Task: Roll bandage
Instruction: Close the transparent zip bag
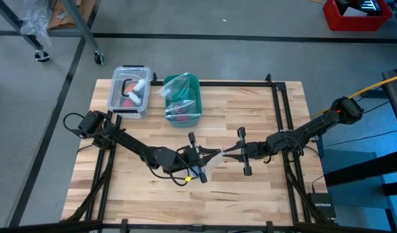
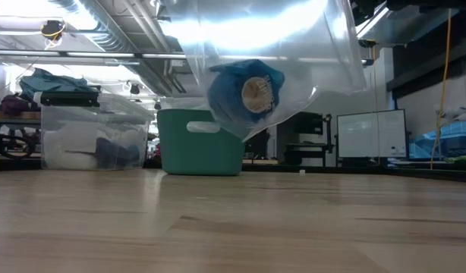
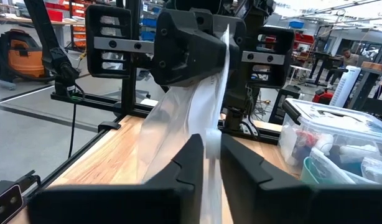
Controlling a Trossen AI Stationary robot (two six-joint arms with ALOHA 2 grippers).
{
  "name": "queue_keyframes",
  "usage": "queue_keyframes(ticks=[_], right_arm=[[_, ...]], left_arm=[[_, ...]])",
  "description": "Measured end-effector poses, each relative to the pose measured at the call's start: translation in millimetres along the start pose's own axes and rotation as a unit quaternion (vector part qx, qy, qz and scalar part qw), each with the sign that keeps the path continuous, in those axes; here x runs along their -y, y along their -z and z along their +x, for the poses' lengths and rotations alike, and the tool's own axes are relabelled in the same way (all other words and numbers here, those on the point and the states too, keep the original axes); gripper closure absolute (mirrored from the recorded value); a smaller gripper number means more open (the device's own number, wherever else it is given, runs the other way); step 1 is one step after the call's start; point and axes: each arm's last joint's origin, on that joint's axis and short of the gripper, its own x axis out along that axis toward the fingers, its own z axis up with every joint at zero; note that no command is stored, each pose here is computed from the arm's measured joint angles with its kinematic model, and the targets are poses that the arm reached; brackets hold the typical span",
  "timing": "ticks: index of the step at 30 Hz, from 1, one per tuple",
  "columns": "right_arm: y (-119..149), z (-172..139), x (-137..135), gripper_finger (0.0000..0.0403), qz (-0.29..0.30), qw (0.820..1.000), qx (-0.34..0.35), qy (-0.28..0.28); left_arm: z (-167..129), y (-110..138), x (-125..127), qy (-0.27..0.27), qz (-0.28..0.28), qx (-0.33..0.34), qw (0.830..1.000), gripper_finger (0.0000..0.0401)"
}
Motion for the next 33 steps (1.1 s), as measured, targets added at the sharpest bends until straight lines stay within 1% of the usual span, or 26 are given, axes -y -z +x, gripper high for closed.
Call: queue_keyframes(ticks=[6, 11, 17, 24, 27, 31, 33], right_arm=[[0.0, 0.0, 0.0, 0.0313, 0.000, 1.000, 0.000, 0.000], [-0.1, 0.0, -0.1, 0.0308, 0.000, 1.000, 0.000, 0.000], [-0.1, 0.0, 0.0, 0.0327, 0.000, 1.000, 0.000, 0.000], [0.2, 0.0, 0.0, 0.0386, 0.000, 1.000, -0.001, 0.000], [0.1, 0.2, -0.1, 0.0387, 0.000, 1.000, -0.003, 0.000], [-0.7, 0.2, 0.1, 0.0373, 0.012, 1.000, -0.001, 0.000], [-0.4, 0.2, 0.0, 0.0375, 0.012, 1.000, -0.002, 0.000]], left_arm=[[0.0, 0.0, 0.0, 0.000, 0.000, 0.000, 1.000, 0.0401], [0.0, 0.0, 0.0, 0.000, -0.001, 0.000, 1.000, 0.0401], [-0.1, 0.0, 0.3, 0.004, -0.001, 0.001, 1.000, 0.0401], [-0.1, -1.0, 0.3, 0.005, -0.001, 0.005, 1.000, 0.0401], [-1.3, -3.6, 1.2, 0.004, 0.011, 0.017, 1.000, 0.0401], [-3.9, -5.8, 3.3, -0.005, 0.033, 0.023, 0.999, 0.0401], [-4.5, -6.0, 3.8, -0.006, 0.038, 0.023, 0.999, 0.0401]])
